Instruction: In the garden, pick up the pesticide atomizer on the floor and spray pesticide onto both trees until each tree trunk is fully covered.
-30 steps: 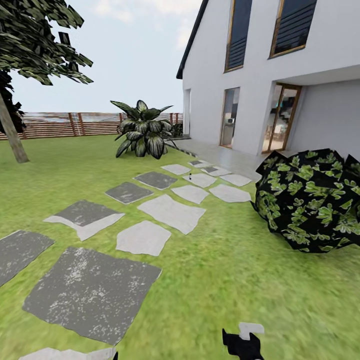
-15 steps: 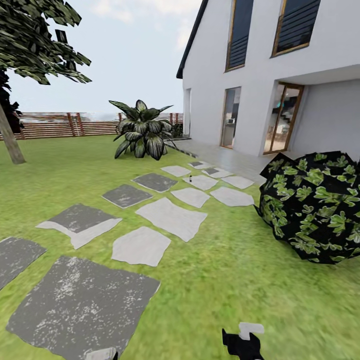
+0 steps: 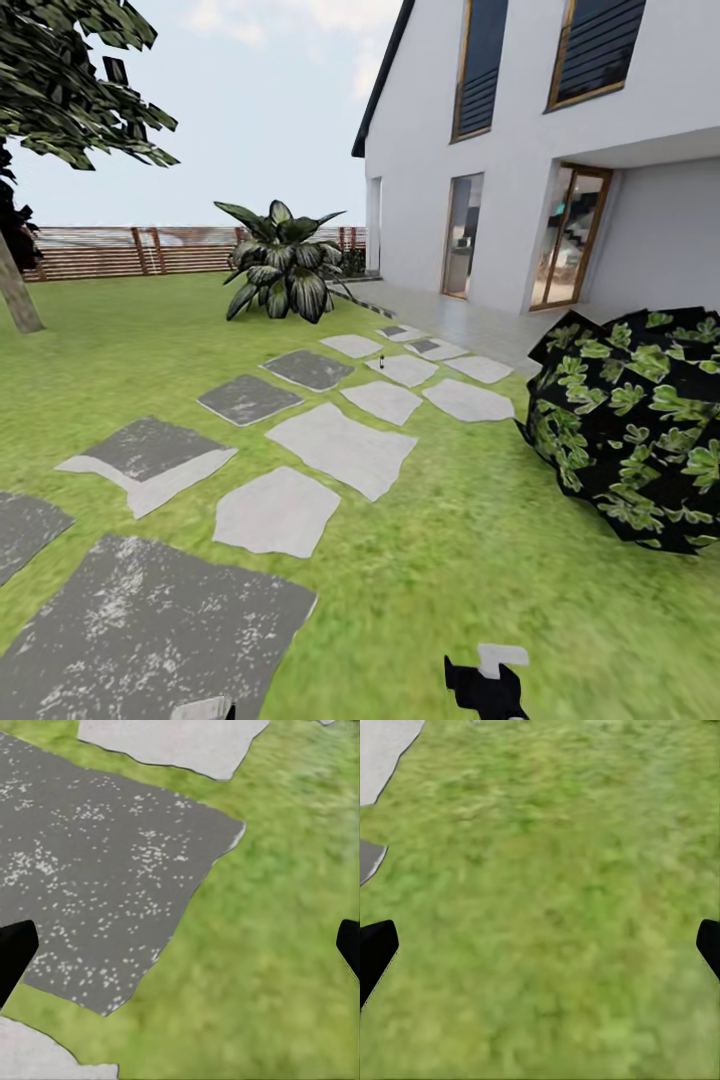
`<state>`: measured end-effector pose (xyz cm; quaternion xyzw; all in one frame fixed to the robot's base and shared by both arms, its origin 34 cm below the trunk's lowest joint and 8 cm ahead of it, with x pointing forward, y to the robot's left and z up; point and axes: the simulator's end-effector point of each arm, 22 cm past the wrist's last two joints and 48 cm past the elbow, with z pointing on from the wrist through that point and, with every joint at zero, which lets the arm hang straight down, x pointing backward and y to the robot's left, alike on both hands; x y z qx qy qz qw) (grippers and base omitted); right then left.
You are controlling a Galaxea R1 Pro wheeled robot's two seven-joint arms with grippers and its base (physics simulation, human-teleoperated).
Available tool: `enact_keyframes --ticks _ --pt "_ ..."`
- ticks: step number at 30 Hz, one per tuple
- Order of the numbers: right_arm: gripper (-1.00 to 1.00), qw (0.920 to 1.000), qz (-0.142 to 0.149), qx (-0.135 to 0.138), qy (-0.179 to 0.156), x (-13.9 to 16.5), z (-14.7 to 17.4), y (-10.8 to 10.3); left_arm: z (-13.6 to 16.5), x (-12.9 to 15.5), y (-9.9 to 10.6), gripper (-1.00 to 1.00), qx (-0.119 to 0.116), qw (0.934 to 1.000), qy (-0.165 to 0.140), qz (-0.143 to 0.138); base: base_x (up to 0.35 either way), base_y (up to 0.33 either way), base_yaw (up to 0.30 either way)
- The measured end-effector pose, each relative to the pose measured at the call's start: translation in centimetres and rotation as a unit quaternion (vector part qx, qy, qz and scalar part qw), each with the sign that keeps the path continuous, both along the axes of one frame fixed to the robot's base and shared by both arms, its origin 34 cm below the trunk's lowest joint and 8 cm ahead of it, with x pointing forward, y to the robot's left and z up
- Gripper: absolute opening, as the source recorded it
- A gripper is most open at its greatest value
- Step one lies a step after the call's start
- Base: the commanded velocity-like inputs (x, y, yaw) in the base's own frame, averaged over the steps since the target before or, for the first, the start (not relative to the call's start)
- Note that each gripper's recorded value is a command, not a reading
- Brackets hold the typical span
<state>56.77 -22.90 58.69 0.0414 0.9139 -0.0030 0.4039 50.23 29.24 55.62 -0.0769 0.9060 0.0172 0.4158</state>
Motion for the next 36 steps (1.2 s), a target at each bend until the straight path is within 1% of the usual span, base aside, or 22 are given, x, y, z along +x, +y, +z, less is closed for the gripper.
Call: enact_keyframes --ticks 6,7,9,12,14,22,31,36 --pt "1.00 1.0000 0.000 0.000 -0.001 0.0 0.0 0.0 0.3 0.5 -0.1 1.00 -0.003 1.0000 -0.003 0.000 0.334 0.000 0.000" --pt "1.00 1.0000 0.000 0.000 -0.001 0.0 0.0 0.0 0.5 0.8 -0.1 1.00 -0.003 1.0000 -0.005 0.000 0.335 0.000 0.000" --pt "1.00 1.0000 0.000 0.000 -0.001 0.1 0.0 0.0 1.4 2.3 -0.3 1.00 -0.004 0.9998 -0.018 -0.002 0.335 0.000 0.000" --pt "1.00 1.0000 0.000 0.000 -0.001 0.1 0.1 0.0 2.2 3.6 -0.4 1.00 -0.005 0.9996 -0.028 -0.002 0.335 0.000 0.000" --pt "1.00 1.0000 0.000 0.000 -0.001 0.1 0.1 -0.1 2.4 3.9 -0.4 1.00 -0.006 0.9995 -0.029 0.001 0.335 0.000 0.000" --pt "1.00 1.0000 -0.001 0.000 0.000 0.0 0.0 -0.1 2.4 3.9 0.1 1.00 -0.004 0.9995 -0.030 0.007 0.336 0.000 0.000" --pt "1.00 1.0000 -0.002 -0.001 0.000 0.0 0.0 -0.2 1.3 2.7 0.4 1.00 -0.001 0.9999 -0.013 0.010 0.336 0.000 0.000" --pt "1.00 1.0000 -0.004 -0.001 0.001 0.0 0.0 -0.3 1.1 2.6 0.4 1.00 0.000 0.9999 -0.010 0.010 0.335 -0.014 0.000"
